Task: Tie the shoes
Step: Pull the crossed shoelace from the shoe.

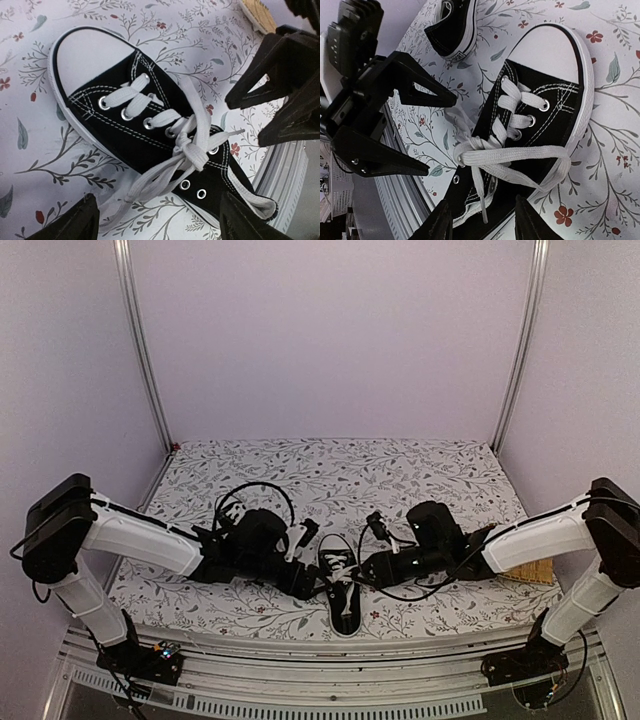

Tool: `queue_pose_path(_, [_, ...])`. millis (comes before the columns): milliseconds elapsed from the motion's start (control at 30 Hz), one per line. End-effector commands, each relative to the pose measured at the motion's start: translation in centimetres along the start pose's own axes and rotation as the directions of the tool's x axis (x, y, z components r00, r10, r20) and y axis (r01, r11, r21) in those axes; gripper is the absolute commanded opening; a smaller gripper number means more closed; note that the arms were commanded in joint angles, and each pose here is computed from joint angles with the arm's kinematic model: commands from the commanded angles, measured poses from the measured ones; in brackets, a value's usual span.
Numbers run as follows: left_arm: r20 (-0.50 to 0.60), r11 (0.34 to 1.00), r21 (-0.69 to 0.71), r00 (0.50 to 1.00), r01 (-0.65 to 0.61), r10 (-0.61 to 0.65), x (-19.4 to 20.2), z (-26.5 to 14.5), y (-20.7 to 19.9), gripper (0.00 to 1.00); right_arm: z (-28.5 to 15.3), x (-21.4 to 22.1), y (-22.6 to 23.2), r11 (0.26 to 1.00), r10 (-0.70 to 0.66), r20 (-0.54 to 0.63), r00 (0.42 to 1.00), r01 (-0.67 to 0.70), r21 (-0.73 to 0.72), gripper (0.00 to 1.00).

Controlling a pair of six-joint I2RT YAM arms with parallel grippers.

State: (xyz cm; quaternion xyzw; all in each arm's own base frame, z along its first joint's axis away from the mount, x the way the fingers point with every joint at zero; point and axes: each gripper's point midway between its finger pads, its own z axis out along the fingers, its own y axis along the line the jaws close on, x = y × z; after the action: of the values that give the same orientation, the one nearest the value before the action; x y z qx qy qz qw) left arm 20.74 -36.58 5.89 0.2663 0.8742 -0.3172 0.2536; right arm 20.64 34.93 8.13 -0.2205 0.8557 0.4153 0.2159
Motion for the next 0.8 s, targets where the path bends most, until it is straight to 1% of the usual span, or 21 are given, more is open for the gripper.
queue_pose_path(0, [0.013, 1.000, 0.013, 1.000, -0.026, 0.026, -0.7, 0.2, -0.6, 0.83, 1.2, 0.0, 1.3, 0.998, -0.032, -0.020, 0.999, 0.031, -0.049, 0.43])
queue_pose_path(100, [0.007, 1.000, 0.014, 1.000, -0.026, 0.026, -0.6, 0.2, -0.6, 0.83, 1.7, 0.3, 1.3, 0.998, -0.031, -0.032, 0.999, 0.029, -0.059, 0.38])
queue_pose_path(167, [0.005, 1.000, 0.016, 1.000, -0.025, 0.025, -0.6, 0.2, -0.5, 0.83, 1.9, 0.4, 1.3, 0.998, -0.030, -0.039, 0.999, 0.027, -0.059, 0.32])
queue_pose_path(267, [0.005, 0.999, 0.016, 1.000, -0.028, 0.028, -0.6, 0.2, -0.6, 0.83, 2.1, 0.3, 1.4, 0.998, -0.033, -0.040, 0.999, 0.030, -0.062, 0.21])
queue_pose_path(333, [0.006, 1.000, 0.012, 1.000, -0.027, 0.027, -0.7, 0.1, -0.5, 0.83, 2.1, 0.4, 1.2, 0.998, -0.031, -0.041, 0.999, 0.029, -0.052, 0.07])
queue_pose_path(367, [0.008, 1.000, 0.008, 1.000, -0.026, 0.026, -0.7, 0.0, -0.4, 0.83, 2.0, 0.4, 1.0, 0.999, -0.027, -0.035, 0.999, 0.026, -0.043, 0.04])
queue_pose_path(467, [0.025, 1.000, -0.005, 0.999, -0.020, 0.020, -1.2, -0.3, 0.2, 0.83, 1.5, 0.8, 0.1, 1.000, -0.006, -0.026, 1.000, 0.006, 0.005, 0.02])
queue_pose_path(600, [0.053, 1.000, -0.001, 0.999, 0.009, -0.009, -2.2, -1.4, 1.3, 0.83, 0.3, 2.1, -2.1, 0.993, 0.066, -0.019, 0.998, -0.064, 0.100, 0.02])
queue_pose_path(767, [0.049, 0.999, -0.025, 0.998, 0.037, -0.036, -2.2, -2.2, 2.9, 0.83, -1.2, 4.0, -4.3, 0.978, 0.146, -0.015, 0.989, -0.142, 0.151, 0.02])
